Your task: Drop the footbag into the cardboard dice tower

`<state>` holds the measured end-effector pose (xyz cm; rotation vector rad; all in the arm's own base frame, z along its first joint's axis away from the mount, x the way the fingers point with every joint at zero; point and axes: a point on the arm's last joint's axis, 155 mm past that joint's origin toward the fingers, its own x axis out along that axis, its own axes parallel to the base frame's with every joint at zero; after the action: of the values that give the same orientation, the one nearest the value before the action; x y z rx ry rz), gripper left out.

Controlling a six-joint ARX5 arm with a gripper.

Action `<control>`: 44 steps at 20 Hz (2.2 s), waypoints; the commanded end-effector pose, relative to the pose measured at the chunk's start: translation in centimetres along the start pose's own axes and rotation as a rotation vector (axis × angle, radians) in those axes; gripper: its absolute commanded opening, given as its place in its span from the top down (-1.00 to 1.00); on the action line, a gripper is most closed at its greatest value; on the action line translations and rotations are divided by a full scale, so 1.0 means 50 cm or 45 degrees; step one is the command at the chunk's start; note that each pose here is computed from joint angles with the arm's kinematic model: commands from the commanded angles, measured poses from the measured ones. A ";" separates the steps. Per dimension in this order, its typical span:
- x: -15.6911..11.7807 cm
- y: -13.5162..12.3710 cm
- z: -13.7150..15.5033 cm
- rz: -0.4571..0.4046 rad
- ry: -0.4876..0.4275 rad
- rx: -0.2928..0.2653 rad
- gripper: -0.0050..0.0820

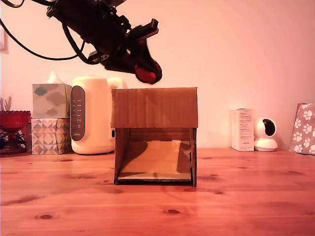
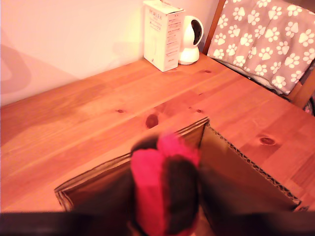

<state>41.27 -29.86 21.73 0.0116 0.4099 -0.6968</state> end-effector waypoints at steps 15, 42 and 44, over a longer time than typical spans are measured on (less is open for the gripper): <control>-0.095 -0.013 -0.023 0.009 0.166 -0.005 0.93; -0.291 -0.003 -0.219 0.016 0.001 -0.092 0.93; -0.307 0.015 -0.229 0.051 -0.021 -0.112 0.93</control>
<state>27.31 -18.36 17.68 -0.0630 0.4105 -0.6436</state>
